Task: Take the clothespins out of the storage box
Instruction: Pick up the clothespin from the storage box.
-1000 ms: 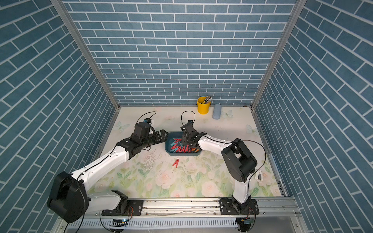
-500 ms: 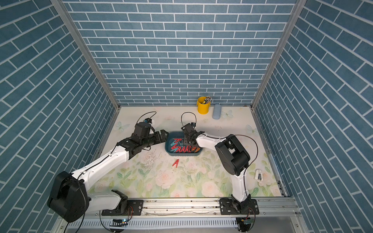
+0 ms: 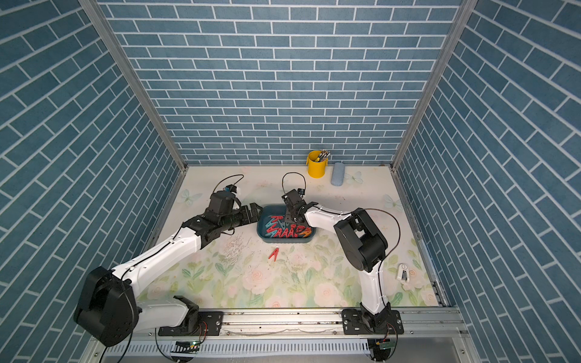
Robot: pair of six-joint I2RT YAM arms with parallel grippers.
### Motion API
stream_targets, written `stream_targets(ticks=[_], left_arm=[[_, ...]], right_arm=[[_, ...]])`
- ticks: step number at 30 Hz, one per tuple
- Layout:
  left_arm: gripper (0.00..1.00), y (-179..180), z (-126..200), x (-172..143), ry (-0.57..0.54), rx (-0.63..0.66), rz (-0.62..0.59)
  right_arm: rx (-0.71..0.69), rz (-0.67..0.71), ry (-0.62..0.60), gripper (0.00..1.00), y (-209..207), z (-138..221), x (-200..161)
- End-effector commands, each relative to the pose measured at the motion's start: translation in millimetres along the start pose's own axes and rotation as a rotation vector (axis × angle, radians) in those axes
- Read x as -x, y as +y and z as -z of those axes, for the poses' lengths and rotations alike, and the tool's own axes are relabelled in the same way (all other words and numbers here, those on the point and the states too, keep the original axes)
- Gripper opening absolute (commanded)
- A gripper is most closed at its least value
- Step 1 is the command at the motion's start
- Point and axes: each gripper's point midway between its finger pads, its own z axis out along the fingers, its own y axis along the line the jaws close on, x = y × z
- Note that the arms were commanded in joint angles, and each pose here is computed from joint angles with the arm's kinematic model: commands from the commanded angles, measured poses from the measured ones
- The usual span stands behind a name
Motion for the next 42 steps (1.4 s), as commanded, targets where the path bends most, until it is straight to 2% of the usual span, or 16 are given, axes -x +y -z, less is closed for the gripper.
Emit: stream_targets(ticks=[1, 13, 22, 34, 42], left_arm=[[1.00, 5.2, -0.5, -1.7, 0.001, 0.008, -0.006], [1.00, 3.9, 1.5, 1.3, -0.008, 0.003, -0.013], [1.00, 6.4, 0.3, -0.7, -0.001, 0.009, -0.013], [1.00, 8.0, 0.1, -1.4, 0.002, 0.010, -0.016], [1.00, 7.7, 1.4, 0.0, -0.002, 0.009, -0.018]], right_arm=[[-0.041, -0.033, 0.063, 0.29, -10.5, -9.7, -15.2], [-0.032, 0.008, -0.002, 0.27, 9.4, 2.1, 11.2], [-0.038, -0.013, 0.072, 0.24, 2.6, -15.3, -12.5], [-0.038, -0.023, 0.104, 0.22, 4.8, -27.1, -18.5], [-0.017, -0.028, 0.053, 0.07, 12.2, -8.3, -3.0]])
